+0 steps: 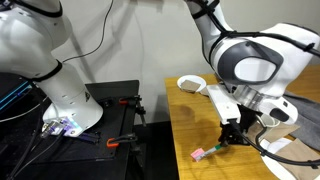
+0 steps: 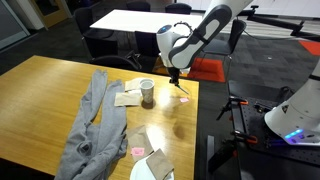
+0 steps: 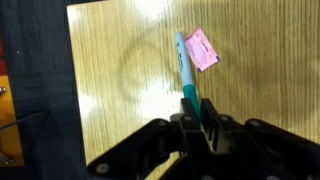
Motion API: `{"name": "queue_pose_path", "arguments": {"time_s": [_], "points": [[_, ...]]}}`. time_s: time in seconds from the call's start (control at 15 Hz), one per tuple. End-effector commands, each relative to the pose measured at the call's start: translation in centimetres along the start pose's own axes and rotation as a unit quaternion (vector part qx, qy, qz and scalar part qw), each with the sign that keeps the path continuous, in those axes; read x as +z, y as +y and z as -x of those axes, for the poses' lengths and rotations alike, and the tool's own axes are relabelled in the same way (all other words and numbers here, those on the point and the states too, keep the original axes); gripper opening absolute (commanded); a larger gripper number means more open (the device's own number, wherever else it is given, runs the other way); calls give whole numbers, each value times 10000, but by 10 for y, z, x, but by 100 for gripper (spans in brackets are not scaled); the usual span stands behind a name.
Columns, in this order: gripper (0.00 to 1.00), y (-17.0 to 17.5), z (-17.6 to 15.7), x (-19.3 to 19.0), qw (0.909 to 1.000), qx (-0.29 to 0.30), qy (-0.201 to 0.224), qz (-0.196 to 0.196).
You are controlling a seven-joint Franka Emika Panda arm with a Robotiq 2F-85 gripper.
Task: Take the green marker out of the cup and set it on the table
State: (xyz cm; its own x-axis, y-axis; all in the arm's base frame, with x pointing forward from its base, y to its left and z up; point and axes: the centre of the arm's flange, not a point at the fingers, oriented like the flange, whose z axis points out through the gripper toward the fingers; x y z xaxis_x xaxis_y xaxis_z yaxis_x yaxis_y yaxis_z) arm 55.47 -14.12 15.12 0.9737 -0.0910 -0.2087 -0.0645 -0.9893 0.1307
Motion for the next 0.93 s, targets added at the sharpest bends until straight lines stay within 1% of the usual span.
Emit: {"name": "queue_pose_path", "arguments": {"time_s": [0.0, 0.33, 0.67, 0.87], "points": [[4, -11, -28, 8, 9989, 144, -340, 274], [4, -13, -40, 18, 9969, 197, -619, 450], [4, 9, -46, 22, 9946, 402, -713, 632], [4, 18, -50, 29, 9941, 468, -737, 648]]}}
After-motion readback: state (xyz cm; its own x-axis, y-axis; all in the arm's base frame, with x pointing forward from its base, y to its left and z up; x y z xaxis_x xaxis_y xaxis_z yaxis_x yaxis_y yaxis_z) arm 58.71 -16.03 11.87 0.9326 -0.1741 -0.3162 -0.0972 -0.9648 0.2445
